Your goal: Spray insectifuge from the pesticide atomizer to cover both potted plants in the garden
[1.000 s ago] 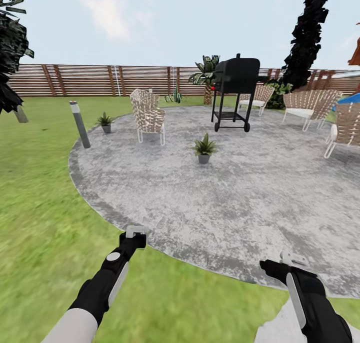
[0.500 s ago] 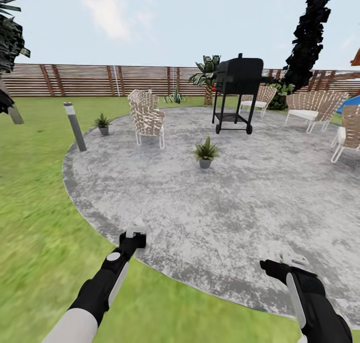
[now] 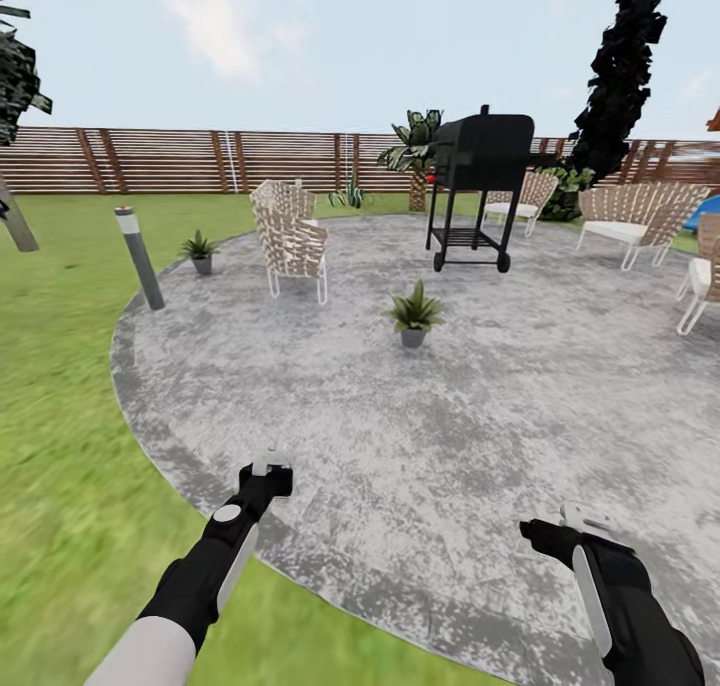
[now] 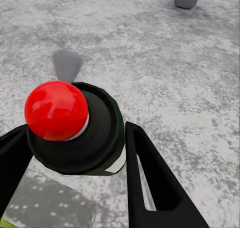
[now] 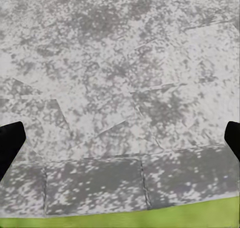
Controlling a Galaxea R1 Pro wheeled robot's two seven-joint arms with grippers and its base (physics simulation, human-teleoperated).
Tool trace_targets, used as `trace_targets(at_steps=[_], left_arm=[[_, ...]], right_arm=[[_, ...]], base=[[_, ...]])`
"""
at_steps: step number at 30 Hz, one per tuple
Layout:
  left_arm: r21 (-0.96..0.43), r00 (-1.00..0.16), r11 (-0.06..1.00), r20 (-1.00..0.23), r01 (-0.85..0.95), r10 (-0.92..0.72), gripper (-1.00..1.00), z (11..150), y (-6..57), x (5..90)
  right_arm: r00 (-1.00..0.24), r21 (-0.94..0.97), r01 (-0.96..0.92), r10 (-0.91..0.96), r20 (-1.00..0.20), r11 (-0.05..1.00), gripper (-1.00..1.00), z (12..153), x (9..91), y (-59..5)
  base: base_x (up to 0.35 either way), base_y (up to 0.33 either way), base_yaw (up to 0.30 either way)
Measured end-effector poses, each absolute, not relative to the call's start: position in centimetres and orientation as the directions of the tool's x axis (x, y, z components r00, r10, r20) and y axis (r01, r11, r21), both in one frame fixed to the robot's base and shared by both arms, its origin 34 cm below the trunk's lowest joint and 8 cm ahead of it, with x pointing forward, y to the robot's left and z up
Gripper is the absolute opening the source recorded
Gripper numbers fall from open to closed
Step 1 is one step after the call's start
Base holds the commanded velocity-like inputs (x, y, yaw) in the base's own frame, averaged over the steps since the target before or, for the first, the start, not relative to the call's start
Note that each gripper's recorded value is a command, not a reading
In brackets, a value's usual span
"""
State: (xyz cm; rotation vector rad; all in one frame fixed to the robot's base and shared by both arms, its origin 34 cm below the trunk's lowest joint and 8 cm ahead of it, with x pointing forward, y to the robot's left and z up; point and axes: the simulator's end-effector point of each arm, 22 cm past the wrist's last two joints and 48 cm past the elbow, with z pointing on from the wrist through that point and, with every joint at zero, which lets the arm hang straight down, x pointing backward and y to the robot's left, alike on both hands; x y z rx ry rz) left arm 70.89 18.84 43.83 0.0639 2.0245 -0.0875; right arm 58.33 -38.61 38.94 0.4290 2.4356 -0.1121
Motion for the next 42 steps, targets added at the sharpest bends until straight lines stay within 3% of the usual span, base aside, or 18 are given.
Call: trace_targets(at_steps=[42], left_arm=[[-0.034,-0.439,0.996,-0.898,0.084,0.006,-1.0,43.83,18.83,70.89]], right_arm=[[-0.734,0.028,0.333,0.277,-0.62,0.943,1.0,38.87,58.3,-38.61]], base=[[0.339,0.0,0.0]])
